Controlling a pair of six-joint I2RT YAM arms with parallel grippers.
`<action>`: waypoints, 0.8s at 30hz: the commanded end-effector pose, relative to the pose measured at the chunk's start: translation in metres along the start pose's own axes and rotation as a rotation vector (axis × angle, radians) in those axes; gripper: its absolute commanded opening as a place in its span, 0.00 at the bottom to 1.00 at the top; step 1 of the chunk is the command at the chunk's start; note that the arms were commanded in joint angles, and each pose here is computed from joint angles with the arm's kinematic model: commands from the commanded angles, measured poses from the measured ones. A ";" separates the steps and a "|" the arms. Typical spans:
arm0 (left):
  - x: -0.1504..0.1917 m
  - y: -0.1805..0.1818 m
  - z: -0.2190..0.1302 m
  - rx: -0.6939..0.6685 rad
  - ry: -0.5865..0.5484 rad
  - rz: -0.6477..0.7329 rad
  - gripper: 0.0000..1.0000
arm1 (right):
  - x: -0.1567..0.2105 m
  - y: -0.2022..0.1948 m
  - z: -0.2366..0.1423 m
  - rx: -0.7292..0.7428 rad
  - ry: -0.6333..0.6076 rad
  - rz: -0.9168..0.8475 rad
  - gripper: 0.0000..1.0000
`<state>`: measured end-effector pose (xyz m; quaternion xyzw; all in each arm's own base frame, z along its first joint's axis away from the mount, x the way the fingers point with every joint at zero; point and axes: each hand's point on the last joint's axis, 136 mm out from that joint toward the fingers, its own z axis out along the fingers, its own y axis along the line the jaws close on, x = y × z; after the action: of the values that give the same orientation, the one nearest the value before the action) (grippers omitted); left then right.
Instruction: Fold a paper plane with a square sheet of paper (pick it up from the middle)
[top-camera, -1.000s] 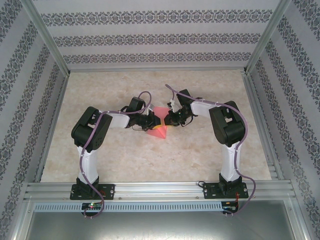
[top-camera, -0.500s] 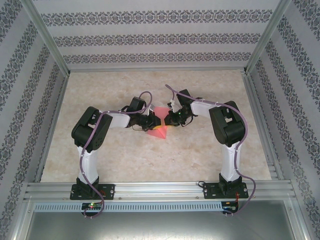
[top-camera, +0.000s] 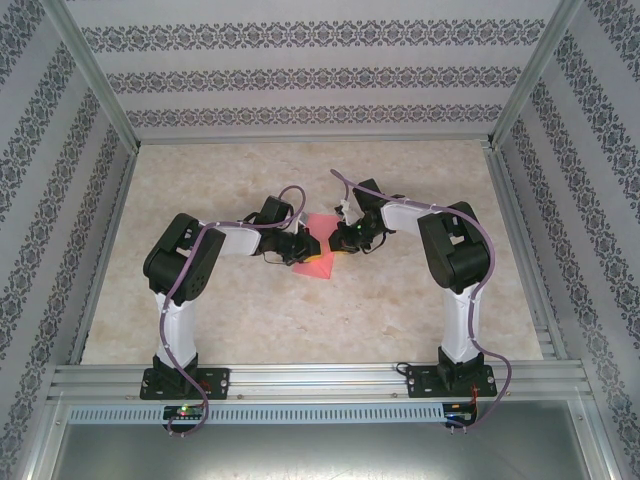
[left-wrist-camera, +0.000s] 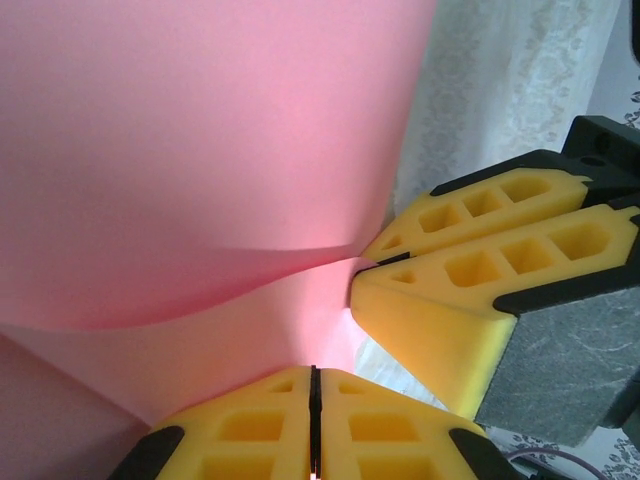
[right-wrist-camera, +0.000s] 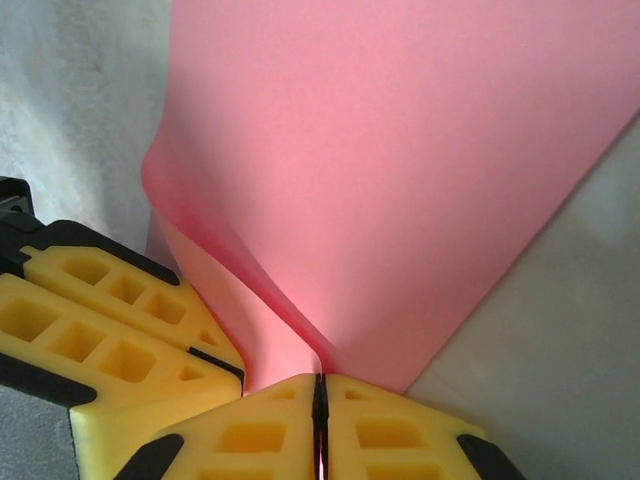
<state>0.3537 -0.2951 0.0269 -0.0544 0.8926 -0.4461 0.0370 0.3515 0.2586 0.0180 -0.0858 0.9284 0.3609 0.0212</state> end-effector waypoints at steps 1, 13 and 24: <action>0.002 0.002 0.002 -0.036 0.006 0.019 0.11 | 0.003 -0.003 0.005 0.007 0.024 -0.012 0.10; 0.004 0.008 0.003 -0.057 0.012 0.011 0.11 | 0.002 -0.005 0.007 0.016 0.031 -0.010 0.10; 0.013 0.032 0.000 -0.180 0.017 -0.031 0.11 | -0.002 -0.004 0.004 0.027 0.024 -0.010 0.13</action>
<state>0.3528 -0.2906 0.0210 -0.0545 0.9049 -0.4205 0.0369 0.3525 0.2595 0.0183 -0.0857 0.9288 0.3602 0.0154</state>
